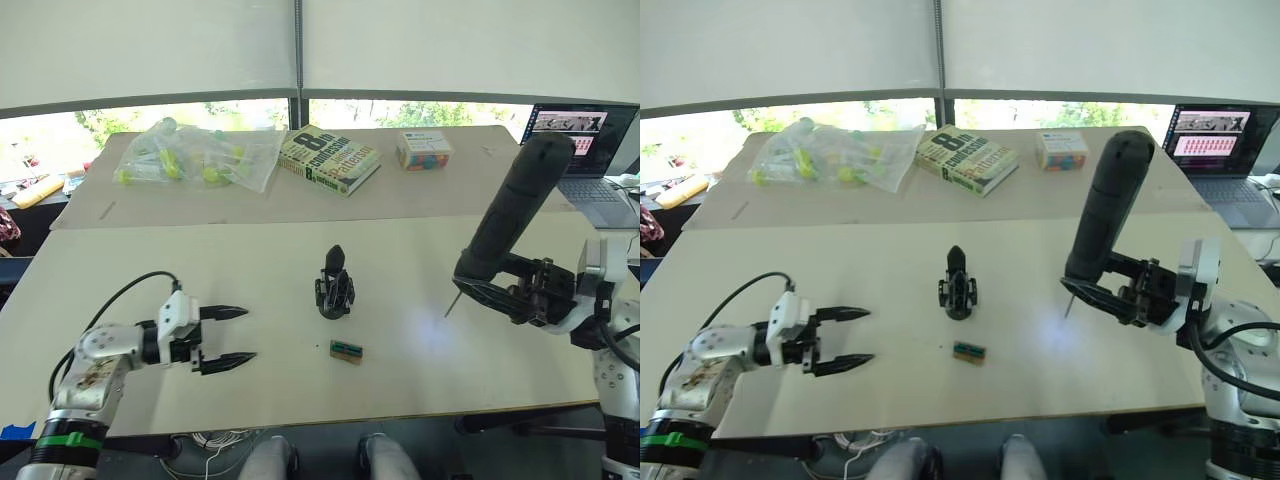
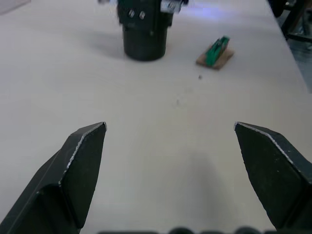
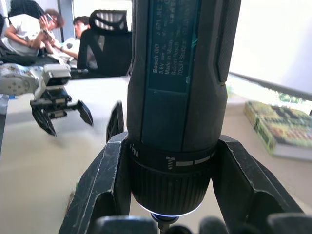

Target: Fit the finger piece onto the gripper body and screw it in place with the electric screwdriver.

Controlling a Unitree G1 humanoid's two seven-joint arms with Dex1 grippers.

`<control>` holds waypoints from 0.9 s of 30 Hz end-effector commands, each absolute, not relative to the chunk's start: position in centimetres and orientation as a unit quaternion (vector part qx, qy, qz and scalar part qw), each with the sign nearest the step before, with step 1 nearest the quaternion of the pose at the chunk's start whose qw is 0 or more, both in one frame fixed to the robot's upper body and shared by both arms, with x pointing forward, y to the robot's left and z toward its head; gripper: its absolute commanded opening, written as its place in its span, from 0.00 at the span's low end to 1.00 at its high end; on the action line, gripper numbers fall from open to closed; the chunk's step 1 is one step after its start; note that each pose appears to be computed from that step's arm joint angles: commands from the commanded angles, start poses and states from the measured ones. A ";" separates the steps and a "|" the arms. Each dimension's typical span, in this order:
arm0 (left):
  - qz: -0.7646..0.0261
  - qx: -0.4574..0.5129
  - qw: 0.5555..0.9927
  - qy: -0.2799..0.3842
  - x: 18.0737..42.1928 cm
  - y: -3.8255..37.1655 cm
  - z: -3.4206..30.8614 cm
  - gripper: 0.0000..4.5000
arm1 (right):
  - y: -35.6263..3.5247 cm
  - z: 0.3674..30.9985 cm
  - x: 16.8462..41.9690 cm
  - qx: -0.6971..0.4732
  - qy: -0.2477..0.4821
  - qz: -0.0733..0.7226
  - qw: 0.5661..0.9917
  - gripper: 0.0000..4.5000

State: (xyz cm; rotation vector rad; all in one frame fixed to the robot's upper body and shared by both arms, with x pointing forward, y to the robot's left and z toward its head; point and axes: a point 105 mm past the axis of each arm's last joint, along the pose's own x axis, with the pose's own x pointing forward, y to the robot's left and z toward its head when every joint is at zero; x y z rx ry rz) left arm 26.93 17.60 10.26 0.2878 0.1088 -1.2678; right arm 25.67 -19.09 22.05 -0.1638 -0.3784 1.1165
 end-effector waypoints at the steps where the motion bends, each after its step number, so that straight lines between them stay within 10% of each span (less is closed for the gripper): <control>1: -0.621 0.146 0.769 0.046 26.8 14.8 10.7 0.99 | -16.9 24.2 24.2 -0.071 -0.225 0.553 0.799 0.43; 27: -0.671 0.134 0.727 0.056 26.7 5.5 5.7 0.99 | -8.3 20.4 24.1 -0.039 -0.229 0.660 0.715 0.43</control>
